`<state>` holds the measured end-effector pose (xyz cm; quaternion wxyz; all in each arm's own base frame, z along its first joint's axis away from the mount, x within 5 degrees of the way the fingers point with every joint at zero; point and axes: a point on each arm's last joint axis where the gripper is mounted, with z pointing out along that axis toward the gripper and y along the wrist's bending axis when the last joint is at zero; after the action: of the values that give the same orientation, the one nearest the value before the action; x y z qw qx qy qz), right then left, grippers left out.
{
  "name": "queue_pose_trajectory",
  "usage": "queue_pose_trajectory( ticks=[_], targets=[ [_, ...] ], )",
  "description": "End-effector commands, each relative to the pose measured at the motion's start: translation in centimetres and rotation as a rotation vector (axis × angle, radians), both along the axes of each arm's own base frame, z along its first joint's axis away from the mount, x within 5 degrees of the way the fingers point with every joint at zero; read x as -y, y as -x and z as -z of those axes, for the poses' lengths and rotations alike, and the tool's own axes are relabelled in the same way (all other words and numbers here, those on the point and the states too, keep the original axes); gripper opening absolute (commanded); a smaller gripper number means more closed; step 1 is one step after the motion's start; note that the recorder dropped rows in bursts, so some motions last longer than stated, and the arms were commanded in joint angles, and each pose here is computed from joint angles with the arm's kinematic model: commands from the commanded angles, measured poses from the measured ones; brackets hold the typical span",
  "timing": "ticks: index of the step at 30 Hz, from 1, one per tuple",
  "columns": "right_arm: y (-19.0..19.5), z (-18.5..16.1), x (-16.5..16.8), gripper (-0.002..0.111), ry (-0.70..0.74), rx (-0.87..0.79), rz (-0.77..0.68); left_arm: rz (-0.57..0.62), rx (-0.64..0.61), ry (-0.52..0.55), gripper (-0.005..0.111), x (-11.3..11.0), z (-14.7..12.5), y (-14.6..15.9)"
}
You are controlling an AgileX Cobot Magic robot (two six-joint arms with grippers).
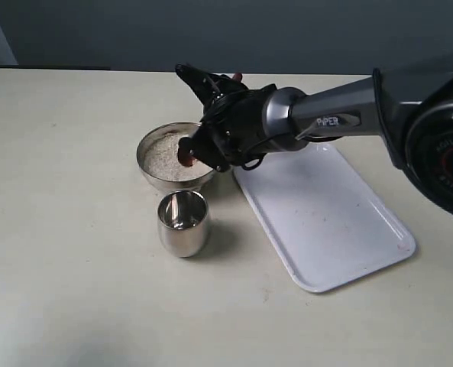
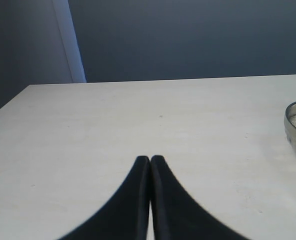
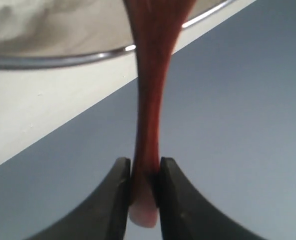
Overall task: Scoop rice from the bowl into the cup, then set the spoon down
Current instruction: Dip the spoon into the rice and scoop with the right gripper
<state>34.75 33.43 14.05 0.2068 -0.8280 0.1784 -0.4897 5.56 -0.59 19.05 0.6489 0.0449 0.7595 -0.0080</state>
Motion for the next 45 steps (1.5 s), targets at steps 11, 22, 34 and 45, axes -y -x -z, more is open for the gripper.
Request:
queue_pose_trajectory(
  ticks=[11,22,34,45],
  targets=[
    [-0.6,-1.4,-1.0,-0.001,0.03,0.06,-0.03,0.016,0.017,0.004,0.001,0.1,-0.2,0.0],
    [-0.4,-2.2,-2.1,-0.001,0.097,0.103,-0.083,0.033,0.017,0.004,0.001,0.2,-0.2,0.0],
    [0.7,0.4,-3.3,-0.001,0.164,0.086,-0.116,0.044,0.017,0.005,0.001,0.2,-0.2,0.1],
    [0.9,0.7,-3.9,-0.001,0.195,0.079,-0.169,0.044,0.017,0.005,0.001,0.2,-0.2,0.1]
  ],
)
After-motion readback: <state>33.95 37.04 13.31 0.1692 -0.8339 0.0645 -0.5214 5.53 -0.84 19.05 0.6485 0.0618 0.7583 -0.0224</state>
